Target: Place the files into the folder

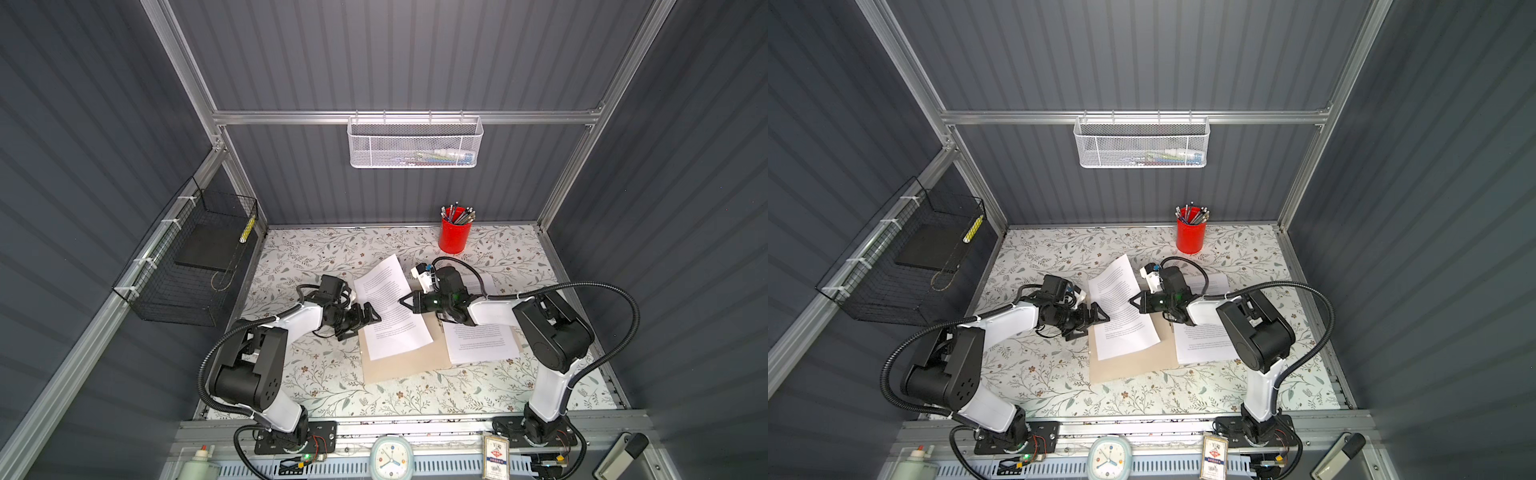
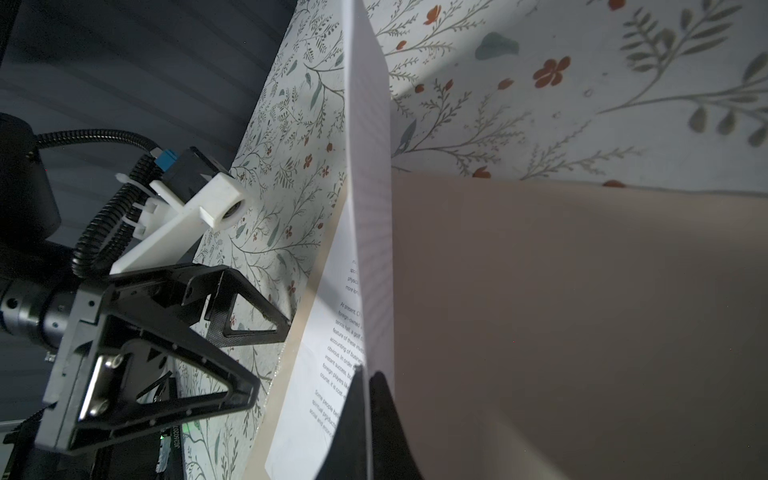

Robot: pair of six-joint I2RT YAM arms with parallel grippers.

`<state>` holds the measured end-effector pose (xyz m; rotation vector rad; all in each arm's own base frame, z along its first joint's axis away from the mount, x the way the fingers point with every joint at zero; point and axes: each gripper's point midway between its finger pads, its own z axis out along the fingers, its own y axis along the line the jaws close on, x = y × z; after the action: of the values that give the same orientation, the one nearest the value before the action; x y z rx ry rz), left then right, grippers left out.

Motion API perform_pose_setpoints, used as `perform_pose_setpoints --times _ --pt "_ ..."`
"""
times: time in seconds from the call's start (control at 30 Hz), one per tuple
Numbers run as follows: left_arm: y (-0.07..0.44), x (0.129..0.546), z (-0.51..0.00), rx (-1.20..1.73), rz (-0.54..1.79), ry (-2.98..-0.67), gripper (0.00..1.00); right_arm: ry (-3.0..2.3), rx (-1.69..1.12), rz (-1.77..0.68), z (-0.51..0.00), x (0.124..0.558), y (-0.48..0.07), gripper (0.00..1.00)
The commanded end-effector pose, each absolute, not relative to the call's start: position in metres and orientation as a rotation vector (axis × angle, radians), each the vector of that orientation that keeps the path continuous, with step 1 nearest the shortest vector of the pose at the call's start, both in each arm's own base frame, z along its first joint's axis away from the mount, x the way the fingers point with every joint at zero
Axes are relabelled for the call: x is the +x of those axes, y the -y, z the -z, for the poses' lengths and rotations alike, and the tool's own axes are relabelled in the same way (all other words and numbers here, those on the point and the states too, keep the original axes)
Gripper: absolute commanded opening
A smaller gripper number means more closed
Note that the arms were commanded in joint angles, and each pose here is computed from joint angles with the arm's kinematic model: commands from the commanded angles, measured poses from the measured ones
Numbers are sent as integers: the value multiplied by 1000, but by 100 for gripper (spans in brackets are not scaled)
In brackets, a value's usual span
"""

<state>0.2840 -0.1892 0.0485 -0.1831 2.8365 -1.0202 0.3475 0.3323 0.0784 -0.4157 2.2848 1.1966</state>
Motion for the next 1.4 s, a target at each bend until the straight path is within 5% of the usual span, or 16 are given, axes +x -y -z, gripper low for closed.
perform_pose_setpoints --times 0.0,0.8,1.03,1.37 --pt "180 266 -26 -257 954 -2939 100 -2297 -431 -1220 -81 333 -331 5" --pt "185 274 -27 -268 993 -2922 100 -2433 -65 -1093 -32 311 -303 4" --pt "183 272 -31 -249 975 -2924 100 -2512 -140 -960 -36 308 -288 40" --pt "182 267 -31 -249 981 -2924 100 -2621 -194 -1011 -38 267 -275 45"
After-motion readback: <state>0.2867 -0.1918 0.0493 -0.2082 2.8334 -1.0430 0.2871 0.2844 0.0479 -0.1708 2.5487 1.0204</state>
